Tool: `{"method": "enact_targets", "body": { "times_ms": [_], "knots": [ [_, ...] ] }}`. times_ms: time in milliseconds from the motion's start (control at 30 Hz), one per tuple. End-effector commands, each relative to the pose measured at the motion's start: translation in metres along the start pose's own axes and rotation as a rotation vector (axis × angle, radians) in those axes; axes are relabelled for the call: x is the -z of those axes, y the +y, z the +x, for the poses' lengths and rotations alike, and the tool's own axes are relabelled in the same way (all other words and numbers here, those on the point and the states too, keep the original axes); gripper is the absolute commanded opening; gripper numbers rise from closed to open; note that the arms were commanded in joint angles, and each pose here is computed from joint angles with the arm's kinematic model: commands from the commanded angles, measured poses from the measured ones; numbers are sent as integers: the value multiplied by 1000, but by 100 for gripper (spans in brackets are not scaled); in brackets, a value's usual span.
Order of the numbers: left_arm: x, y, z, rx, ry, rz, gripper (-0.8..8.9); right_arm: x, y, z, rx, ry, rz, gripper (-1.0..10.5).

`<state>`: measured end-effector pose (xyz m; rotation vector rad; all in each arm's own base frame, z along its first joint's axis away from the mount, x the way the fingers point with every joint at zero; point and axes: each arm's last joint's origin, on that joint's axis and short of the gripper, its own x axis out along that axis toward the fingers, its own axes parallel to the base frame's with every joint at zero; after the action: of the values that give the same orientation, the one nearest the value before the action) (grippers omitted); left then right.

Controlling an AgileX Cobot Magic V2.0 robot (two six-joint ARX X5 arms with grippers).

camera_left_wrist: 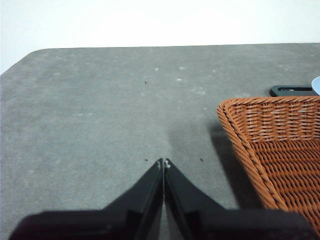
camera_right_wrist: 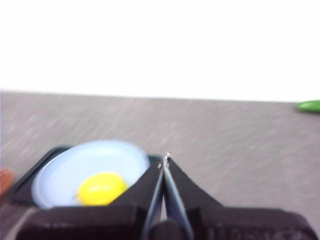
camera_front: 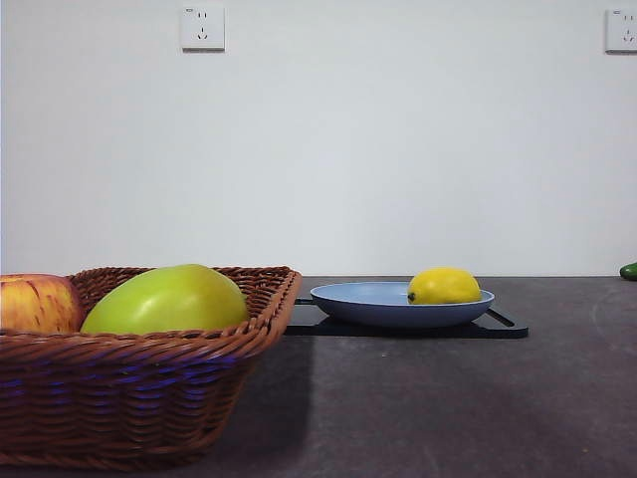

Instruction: Take the lemon from the basket,put the lemon in the plate,hand out the plate

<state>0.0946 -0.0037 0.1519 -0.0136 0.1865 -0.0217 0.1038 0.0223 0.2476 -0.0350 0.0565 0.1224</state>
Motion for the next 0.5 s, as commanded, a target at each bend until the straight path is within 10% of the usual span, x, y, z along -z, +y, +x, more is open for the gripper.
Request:
{"method": "enact_targets", "body": {
  "times_ms": [33, 500],
  "knots": [
    [0, 0, 0, -2, -5, -7, 8, 21, -8, -4, 38, -3, -5, 2],
    [0, 0, 0, -3, -5, -7, 8, 94, -13, -4, 103, 54, 30, 2]
  ]
}}
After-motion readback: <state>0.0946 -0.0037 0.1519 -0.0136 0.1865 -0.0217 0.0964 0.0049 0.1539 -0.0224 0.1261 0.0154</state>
